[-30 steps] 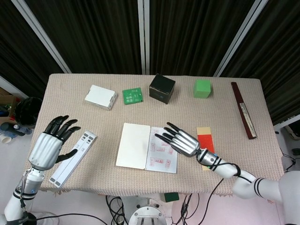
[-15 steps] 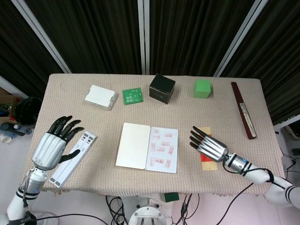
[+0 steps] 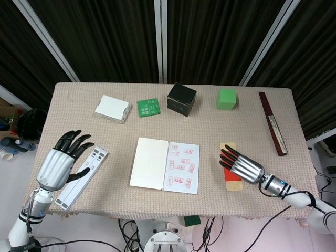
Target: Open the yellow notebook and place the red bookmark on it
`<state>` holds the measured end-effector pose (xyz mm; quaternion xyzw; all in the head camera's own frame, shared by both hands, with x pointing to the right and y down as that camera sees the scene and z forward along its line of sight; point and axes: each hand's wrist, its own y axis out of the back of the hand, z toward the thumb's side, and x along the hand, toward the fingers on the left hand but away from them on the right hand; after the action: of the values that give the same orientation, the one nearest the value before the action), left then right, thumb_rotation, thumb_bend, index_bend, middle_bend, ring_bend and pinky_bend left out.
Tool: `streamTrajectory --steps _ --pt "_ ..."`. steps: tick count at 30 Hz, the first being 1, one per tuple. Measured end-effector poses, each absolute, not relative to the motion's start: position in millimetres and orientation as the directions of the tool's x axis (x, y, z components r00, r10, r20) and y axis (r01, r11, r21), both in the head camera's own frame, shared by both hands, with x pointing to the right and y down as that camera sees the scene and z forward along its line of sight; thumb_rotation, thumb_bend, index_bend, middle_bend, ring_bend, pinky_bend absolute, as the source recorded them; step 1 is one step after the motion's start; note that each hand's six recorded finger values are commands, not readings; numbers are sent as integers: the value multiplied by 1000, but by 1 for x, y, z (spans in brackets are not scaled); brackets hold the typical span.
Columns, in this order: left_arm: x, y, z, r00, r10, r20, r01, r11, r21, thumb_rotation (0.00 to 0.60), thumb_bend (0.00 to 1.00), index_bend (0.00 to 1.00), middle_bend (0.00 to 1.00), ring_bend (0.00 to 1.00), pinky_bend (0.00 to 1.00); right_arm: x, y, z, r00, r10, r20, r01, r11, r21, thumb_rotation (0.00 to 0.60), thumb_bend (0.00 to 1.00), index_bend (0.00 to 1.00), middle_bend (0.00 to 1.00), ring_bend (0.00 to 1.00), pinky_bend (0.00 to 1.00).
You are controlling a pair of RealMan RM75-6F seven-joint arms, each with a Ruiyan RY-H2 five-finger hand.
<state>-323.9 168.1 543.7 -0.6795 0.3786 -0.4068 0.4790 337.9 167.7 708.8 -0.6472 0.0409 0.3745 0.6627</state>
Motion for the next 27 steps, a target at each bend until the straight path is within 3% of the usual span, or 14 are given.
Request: streamTrajectory --steps 8,19,27 --pt "-327 170 543 372 -908 194 -124 -255 -959 600 14 280 204 112 162 332 170 720 721 450 -527 -528 -136 -838 600 0 183 132 47 0" --pt "-328 170 544 368 -909 195 -125 -256 -958 600 14 280 204 112 162 288 153 729 753 467 -464 -451 -146 -880 600 0 183 139 48 0" --pt "-328 171 544 369 -909 193 -128 -256 -958 600 14 281 204 112 162 294 151 725 747 444 -495 -467 -182 -866 600 0 182 154 56 0"
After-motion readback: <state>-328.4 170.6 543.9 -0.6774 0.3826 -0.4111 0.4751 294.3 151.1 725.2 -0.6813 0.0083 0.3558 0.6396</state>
